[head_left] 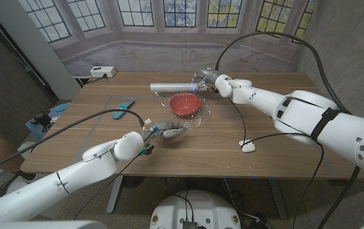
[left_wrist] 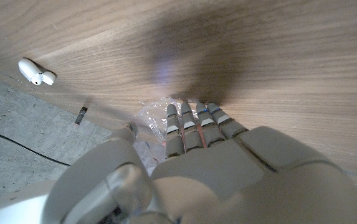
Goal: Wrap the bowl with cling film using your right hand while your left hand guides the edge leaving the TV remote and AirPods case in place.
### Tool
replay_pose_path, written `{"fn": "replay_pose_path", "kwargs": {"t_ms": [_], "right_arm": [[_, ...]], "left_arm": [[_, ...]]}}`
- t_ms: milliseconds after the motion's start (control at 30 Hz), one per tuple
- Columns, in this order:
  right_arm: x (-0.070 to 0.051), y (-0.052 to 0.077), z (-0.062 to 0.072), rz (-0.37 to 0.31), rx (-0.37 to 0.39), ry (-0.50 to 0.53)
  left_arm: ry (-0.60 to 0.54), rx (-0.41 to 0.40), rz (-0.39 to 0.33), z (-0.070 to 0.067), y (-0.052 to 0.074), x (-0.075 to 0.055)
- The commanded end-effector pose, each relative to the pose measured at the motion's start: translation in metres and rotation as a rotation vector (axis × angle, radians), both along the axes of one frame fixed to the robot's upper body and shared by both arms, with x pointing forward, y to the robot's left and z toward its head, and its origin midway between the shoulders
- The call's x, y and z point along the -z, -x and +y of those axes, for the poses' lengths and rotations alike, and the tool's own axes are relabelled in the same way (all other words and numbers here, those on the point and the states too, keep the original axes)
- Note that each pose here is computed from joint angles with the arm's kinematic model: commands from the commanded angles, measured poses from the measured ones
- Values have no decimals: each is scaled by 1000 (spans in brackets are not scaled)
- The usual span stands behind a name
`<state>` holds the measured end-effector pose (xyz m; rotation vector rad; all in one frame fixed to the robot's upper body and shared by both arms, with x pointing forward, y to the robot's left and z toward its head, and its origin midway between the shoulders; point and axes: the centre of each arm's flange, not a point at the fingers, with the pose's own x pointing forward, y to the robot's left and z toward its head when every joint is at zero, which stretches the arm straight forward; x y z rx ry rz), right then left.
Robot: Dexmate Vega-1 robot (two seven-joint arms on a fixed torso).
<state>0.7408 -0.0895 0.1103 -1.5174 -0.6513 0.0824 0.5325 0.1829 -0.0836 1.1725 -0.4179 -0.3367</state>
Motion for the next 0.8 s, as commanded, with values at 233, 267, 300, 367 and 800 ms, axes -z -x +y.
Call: {"fn": "replay_pose_path", "kwargs": {"t_ms": [233, 267, 300, 367, 800], "right_arm": [[-2, 1, 7, -1, -4, 1], [-2, 1, 7, -2, -4, 3], [-2, 1, 8, -1, -3, 4], [-2, 1, 8, -3, -1, 3], [-1, 9, 10, -8, -1, 3]], "left_arm": [[2, -3, -10, 5, 2, 0], [1, -3, -9, 5, 2, 1], [2, -4, -9, 6, 2, 1], [5, -4, -12, 7, 2, 1], [4, -3, -19, 10, 8, 4]]}}
